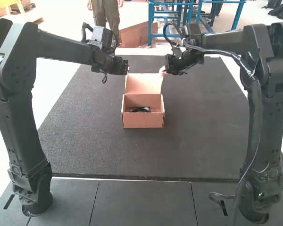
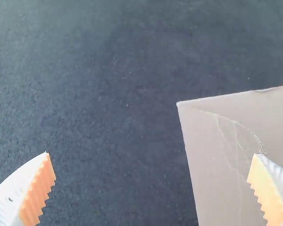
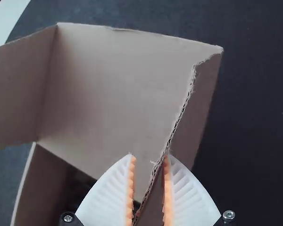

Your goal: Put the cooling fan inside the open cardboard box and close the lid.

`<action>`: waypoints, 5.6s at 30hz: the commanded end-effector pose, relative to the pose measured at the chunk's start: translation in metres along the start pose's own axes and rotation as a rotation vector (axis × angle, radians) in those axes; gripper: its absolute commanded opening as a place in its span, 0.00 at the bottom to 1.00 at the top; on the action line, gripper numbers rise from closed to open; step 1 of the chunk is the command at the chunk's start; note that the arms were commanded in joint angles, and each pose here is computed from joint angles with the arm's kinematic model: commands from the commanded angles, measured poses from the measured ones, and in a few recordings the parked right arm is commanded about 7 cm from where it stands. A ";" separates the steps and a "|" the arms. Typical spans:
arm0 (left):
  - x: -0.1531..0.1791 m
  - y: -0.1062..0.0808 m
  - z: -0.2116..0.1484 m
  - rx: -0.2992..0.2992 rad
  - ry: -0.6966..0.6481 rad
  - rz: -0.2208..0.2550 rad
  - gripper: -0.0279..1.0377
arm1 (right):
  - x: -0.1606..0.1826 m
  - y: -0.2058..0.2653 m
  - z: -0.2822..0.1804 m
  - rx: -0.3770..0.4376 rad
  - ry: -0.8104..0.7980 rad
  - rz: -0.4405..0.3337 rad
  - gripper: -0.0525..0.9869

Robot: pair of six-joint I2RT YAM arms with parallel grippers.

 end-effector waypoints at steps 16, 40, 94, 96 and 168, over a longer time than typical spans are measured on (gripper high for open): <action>-0.011 -0.005 -0.001 0.018 -0.020 -0.011 0.94 | -0.005 0.005 -0.001 0.003 -0.014 -0.041 0.09; 0.005 -0.005 -0.011 0.028 0.063 -0.067 0.94 | 0.046 0.033 -0.013 -0.027 0.163 -0.134 0.04; 0.075 -0.025 -0.078 0.194 0.155 -0.090 0.94 | 0.119 0.057 -0.029 -0.032 0.192 -0.153 0.04; 0.082 -0.027 -0.078 0.197 0.170 -0.085 0.94 | 0.126 0.054 -0.029 -0.024 0.205 -0.150 0.04; 0.049 -0.080 -0.062 0.190 0.193 0.133 0.94 | 0.032 0.055 -0.205 0.129 -0.217 -0.171 0.92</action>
Point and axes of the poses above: each hand's point on the last joint's axis, 136 mm out from that joint toward the fingers, its own z axis out along the fingers, its own y axis along the line the jaws close on, x = y × z, the point moved 2 cm from there along -z, back along the fingers, and after that the axes turned 3 degrees about z, right-handed, at the moved point
